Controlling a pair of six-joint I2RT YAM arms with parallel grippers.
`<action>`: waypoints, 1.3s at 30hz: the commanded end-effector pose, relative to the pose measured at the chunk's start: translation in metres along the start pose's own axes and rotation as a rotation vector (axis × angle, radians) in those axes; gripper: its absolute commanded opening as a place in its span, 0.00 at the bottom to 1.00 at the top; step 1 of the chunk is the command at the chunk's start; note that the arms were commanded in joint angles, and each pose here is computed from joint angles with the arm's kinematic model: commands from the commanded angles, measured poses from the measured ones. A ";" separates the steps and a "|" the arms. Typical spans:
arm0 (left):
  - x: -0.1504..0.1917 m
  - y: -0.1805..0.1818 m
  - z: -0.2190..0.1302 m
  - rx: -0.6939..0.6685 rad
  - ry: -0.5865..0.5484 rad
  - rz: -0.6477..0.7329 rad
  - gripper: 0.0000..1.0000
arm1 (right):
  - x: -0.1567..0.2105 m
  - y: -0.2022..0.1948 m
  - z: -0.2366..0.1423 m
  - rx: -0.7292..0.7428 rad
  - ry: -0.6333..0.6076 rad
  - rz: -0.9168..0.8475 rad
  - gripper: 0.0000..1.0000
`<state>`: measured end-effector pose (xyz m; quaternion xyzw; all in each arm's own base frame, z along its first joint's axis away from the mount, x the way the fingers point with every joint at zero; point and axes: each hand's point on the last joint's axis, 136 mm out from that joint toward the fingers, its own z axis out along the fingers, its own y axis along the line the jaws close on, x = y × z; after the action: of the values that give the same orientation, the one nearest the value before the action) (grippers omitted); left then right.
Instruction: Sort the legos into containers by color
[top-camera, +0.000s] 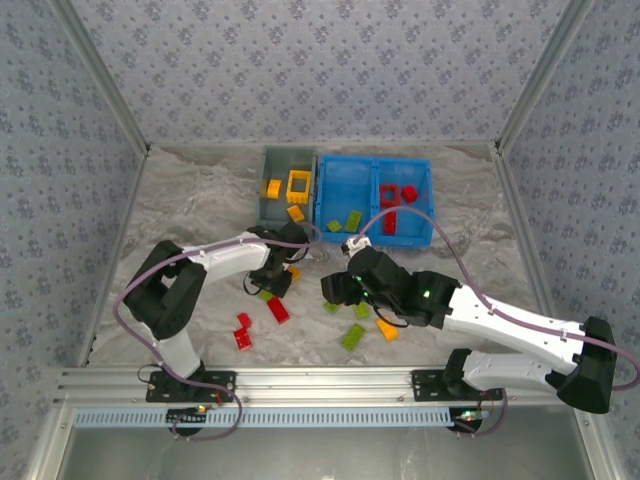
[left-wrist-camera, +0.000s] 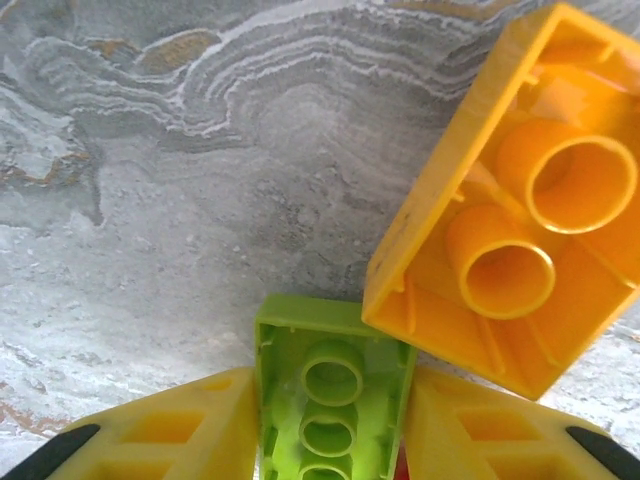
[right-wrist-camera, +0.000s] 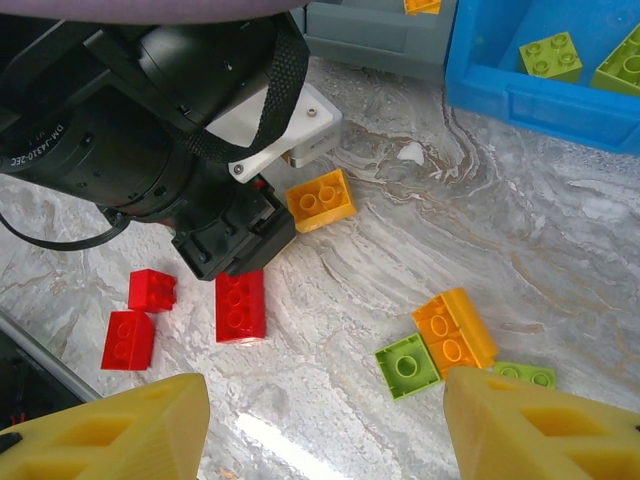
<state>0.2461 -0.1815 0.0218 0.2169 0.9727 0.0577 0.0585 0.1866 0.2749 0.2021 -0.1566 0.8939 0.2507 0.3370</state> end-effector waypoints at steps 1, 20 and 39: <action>-0.002 0.011 -0.012 -0.036 -0.033 -0.022 0.38 | -0.005 0.005 -0.003 -0.011 -0.023 0.002 0.66; -0.148 -0.055 -0.194 0.193 -0.498 -0.045 0.38 | -0.081 -0.038 -0.069 0.176 -0.438 0.006 0.71; -0.276 -0.083 -0.086 0.082 -0.483 -0.173 0.38 | -0.084 -0.078 -0.092 0.236 -0.512 0.099 0.75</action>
<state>0.4337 -0.3811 0.1089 0.1649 0.9480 -0.0313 0.2704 0.2358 0.1728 0.2993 -0.0083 0.8027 0.1948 0.5636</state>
